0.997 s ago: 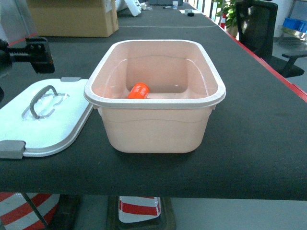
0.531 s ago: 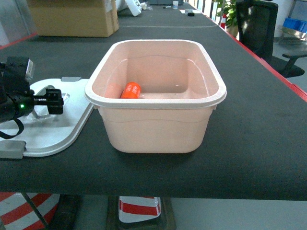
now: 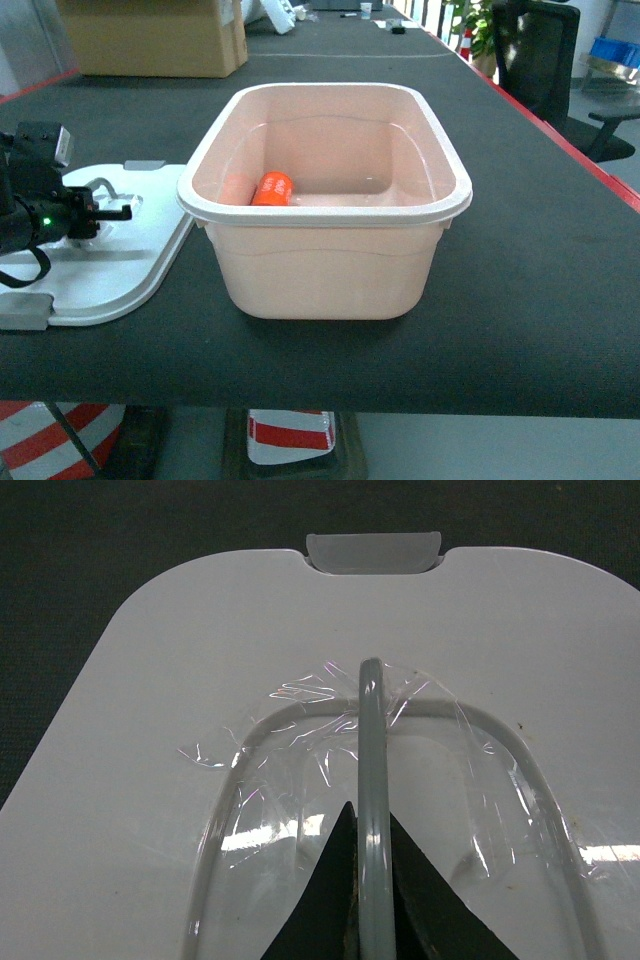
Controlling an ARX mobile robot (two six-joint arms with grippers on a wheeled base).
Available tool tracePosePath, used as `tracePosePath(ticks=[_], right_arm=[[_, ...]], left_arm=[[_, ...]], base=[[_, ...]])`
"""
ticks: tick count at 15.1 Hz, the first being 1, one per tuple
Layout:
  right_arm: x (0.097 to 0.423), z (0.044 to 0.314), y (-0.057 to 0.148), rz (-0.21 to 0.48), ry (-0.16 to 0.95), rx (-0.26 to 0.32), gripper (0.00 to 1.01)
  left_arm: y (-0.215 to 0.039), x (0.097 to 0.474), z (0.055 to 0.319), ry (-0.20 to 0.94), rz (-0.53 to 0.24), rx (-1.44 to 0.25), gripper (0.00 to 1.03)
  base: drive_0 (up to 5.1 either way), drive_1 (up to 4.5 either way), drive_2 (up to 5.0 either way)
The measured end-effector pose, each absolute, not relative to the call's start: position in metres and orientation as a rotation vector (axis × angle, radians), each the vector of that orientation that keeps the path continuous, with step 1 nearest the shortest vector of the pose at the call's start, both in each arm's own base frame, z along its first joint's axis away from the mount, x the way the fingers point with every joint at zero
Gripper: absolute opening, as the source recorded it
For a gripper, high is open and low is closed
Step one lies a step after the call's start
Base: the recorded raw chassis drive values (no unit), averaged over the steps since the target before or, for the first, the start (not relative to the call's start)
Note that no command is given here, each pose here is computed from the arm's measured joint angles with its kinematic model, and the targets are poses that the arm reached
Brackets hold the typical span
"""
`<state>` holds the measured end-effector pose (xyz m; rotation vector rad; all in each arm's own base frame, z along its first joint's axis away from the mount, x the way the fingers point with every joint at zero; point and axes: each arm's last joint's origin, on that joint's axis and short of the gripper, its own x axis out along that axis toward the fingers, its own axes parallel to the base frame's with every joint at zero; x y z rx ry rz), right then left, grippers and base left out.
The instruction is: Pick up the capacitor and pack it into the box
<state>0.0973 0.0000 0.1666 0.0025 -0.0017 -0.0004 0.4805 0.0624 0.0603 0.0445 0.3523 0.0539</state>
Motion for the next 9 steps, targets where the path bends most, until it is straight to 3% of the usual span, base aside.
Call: tracePosePath(ticks=[3,4,6,7,9], right_arm=[[0.097,0.167,0.000,-0.001,-0.002,0.002,0.98],[0.097,0.167,0.000,0.000,-0.002,0.002,0.98],[0.097,0.167,0.000,0.000,-0.002,0.002,0.98],[0.097,0.167,0.000,0.000,-0.002,0.002,0.98],[0.097,0.167,0.000,0.000,-0.002,0.002,0.98]], left_arm=[[0.064,0.480,0.068,0.356,0.071,0.033,0.02],[0.064,0.477,0.082,0.344,0.084,0.025,0.02],[0.064,0.474,0.138,0.241,0.120,0.013,0.02],[0.043,0.454,0.243,0.057,0.193,0.000,0.02],[0.006,0.440,0.274,0.025,0.187,-0.002,0.02]], base=[[0.0,0.00,0.0],[0.0,0.00,0.0],[0.0,0.00,0.0],[0.0,0.00,0.0],[0.0,0.00,0.0]])
